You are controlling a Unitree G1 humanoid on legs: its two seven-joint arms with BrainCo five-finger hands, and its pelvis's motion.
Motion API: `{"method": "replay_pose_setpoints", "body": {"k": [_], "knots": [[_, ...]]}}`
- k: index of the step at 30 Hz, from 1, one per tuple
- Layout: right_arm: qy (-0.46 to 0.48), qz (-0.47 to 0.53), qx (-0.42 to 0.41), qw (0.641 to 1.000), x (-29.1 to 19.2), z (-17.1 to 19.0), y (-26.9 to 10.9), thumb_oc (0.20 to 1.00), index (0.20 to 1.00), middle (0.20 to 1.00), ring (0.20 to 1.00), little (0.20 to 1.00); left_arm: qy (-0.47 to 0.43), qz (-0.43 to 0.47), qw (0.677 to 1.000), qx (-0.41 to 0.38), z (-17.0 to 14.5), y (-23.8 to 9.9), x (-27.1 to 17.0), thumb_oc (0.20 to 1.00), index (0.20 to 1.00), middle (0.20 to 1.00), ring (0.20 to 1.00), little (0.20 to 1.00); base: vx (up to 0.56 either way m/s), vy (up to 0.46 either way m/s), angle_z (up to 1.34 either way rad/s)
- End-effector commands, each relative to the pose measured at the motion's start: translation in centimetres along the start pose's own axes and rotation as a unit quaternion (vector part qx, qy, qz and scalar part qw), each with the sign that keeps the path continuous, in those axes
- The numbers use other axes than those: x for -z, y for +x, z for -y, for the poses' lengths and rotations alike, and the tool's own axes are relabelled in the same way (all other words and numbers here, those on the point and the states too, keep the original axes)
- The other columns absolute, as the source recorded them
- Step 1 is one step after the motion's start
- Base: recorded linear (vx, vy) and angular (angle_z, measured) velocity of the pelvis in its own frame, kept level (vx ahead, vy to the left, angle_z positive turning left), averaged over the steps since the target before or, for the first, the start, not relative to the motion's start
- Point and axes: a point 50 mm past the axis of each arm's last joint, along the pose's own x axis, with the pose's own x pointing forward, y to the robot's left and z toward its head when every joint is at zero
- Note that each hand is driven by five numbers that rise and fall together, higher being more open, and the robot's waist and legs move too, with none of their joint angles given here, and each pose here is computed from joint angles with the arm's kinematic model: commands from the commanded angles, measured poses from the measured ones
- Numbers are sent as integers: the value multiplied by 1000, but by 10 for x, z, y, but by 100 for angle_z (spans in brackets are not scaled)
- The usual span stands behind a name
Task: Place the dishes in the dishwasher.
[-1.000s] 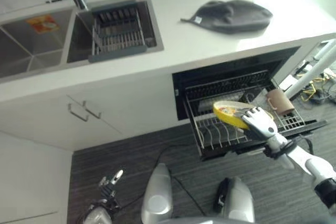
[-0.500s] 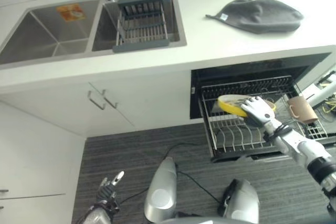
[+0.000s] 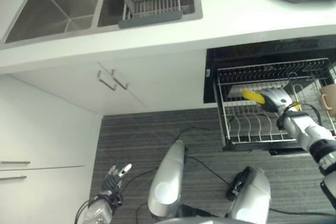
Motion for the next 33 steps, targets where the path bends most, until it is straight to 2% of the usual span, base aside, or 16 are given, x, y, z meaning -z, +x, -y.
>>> {"method": "replay_pose_setpoints", "body": {"k": [1, 7, 10, 11, 12, 19, 25, 27, 30, 33], "knots": [[9, -29, 19, 999, 7, 19, 13, 200, 200, 200, 200, 200, 23, 26, 999, -5, -14, -5, -14, 1000, 1000, 1000, 1000, 1000, -113, 29, 1], [-8, -44, 18, 999, 8, 28, 22, 200, 200, 200, 200, 200, 30, 40, 999, 15, -4, -2, -22, 1000, 1000, 1000, 1000, 1000, -67, 36, -3], [24, -77, 14, 997, 12, 27, 23, 200, 200, 200, 200, 200, 30, 46, 998, 21, 0, -1, -23, 1000, 1000, 1000, 1000, 1000, -66, 19, 0], [37, -90, -1, 995, 12, 25, 24, 467, 467, 467, 467, 467, 30, 48, 998, 23, 2, 0, -25, 1000, 1000, 1000, 1000, 1000, -86, 11, 2], [42, -102, -18, 994, 13, 22, 24, 1000, 1000, 1000, 1000, 1000, 30, 48, 998, 25, 3, 1, -26, 1000, 1000, 1000, 1000, 1000, -83, 0, 0], [94, -129, -60, 985, 10, 17, 28, 1000, 1000, 1000, 1000, 1000, 38, 52, 997, 40, 9, 3, -30, 1000, 1000, 1000, 1000, 1000, -58, -5, 2], [155, -135, -59, 977, 8, 25, 33, 1000, 1000, 1000, 1000, 1000, 39, 56, 997, 43, 13, 5, -35, 1000, 1000, 1000, 1000, 1000, -63, 4, 2], [225, -148, -61, 961, 8, 29, 34, 1000, 1000, 1000, 1000, 1000, 35, 57, 997, 41, 15, 6, -37, 1000, 1000, 1000, 1000, 1000, -57, 38, -8], [385, -174, -51, 905, 10, 36, 31, 1000, 1000, 1000, 1000, 1000, 21, 61, 998, 27, 12, 3, -37, 1000, 1000, 1000, 1000, 1000, -7, 53, -7], [441, -160, -42, 882, 11, 45, 26, 1000, 1000, 1000, 1000, 1000, 11, 65, 998, 15, 9, 1, -37, 1000, 1000, 1000, 1000, 1000, -6, 31, -9]]}}
